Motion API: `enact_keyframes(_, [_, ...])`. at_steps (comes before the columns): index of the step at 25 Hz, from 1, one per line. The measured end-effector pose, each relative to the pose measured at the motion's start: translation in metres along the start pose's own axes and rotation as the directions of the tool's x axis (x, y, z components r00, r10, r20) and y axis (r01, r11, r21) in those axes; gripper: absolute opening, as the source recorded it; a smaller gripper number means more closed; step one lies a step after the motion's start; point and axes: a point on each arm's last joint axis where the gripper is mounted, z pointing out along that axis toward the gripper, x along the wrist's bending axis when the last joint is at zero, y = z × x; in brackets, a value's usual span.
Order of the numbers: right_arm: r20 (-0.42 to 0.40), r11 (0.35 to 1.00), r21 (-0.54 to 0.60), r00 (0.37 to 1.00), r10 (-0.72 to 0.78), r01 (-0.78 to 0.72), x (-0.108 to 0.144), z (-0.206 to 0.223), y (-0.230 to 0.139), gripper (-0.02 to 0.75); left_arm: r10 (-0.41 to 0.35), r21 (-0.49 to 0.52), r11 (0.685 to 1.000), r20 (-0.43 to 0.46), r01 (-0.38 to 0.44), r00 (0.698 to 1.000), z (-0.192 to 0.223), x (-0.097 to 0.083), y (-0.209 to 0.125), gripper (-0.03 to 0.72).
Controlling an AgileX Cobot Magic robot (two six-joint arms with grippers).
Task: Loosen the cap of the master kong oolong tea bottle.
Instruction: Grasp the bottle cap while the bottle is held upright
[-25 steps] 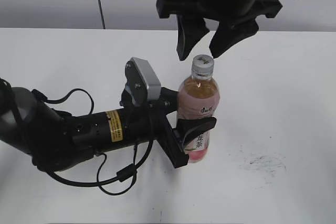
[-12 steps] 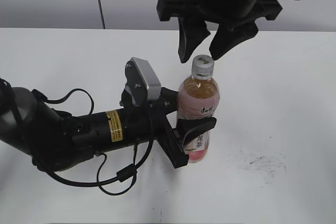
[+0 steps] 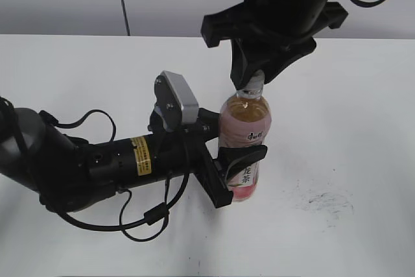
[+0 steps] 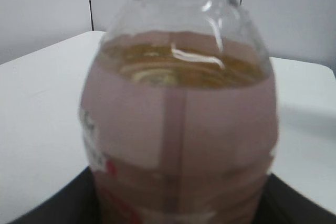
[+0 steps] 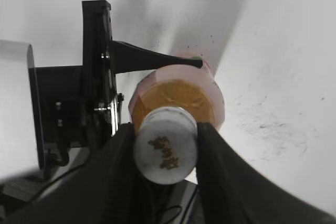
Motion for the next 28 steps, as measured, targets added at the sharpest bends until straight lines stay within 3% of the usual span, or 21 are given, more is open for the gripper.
enact_keyframes(2, [0.0, 0.986, 0.0, 0.986, -0.166, 0.166, 0.0, 0.0, 0.0, 0.267, 0.0, 0.0, 1.0, 0.0, 0.0, 1.0, 0.0, 0.0, 0.0, 0.384])
enact_keyframes(4, [0.0, 0.907, 0.0, 0.907, -0.422, 0.422, 0.0, 0.0, 0.0, 0.267, 0.0, 0.0, 1.0, 0.0, 0.0, 1.0, 0.0, 0.0, 0.0, 0.384])
enact_keyframes(5, [0.0, 0.845, 0.0, 0.845, -0.534, 0.534, 0.0, 0.0, 0.0, 0.267, 0.0, -0.001, 1.0, 0.001, 0.0, 1.0, 0.0, 0.0, 0.0, 0.384])
enact_keyframes(7, [-0.001, 0.633, 0.001, 0.633, -0.774, 0.774, 0.0, 0.0, 0.0, 0.267, 0.001, -0.001, 1.0, 0.004, -0.001, 1.0, 0.0, 0.0, 0.0, 0.384])
enact_keyframes(10, [0.0, 0.353, -0.001, 0.353, -0.936, 0.936, 0.0, 0.0, 0.0, 0.267, 0.003, 0.0, 1.0, 0.004, -0.003, 1.0, 0.0, 0.0, 0.0, 0.384])
enact_keyframes(13, [0.003, 0.265, -0.002, 0.265, -0.964, 0.964, 0.0, -0.001, 0.0, 0.267, 0.0, 0.001, 1.0, 0.002, 0.0, 1.0, 0.0, 0.0, 0.0, 0.384])
enact_keyframes(20, [0.039, 0.234, -0.012, 0.234, -0.971, 0.972, 0.0, -0.015, -0.003, 0.267, 0.001, 0.0, 1.0, 0.002, -0.001, 1.0, 0.0, 0.0, 0.0, 0.384])
enact_keyframes(23, [0.058, 0.25, -0.011, 0.25, -0.967, 0.968, -0.001, -0.022, -0.005, 0.267, 0.001, 0.0, 1.0, 0.003, -0.001, 1.0, 0.0, 0.0, 0.0, 0.384])
enact_keyframes(24, [0.068, 0.304, -0.01, 0.304, -0.95, 0.953, -0.001, -0.025, -0.006, 0.267, 0.001, 0.0, 1.0, 0.003, -0.001, 1.0, 0.0, 0.0, 0.0, 0.384])
enact_keyframes(26, [0.104, 0.478, 0.005, 0.475, -0.874, 0.878, -0.008, -0.03, -0.005, 0.267, 0.001, 0.0, 1.0, 0.003, -0.001, 1.0, 0.0, 0.0, 0.0, 0.384])
enact_keyframes(28, [0.149, 0.688, 0.005, 0.68, -0.718, 0.726, -0.024, -0.034, -0.003, 0.267, 0.001, 0.0, 1.0, 0.003, -0.001, 1.0, 0.0, 0.0, 0.0, 0.384])
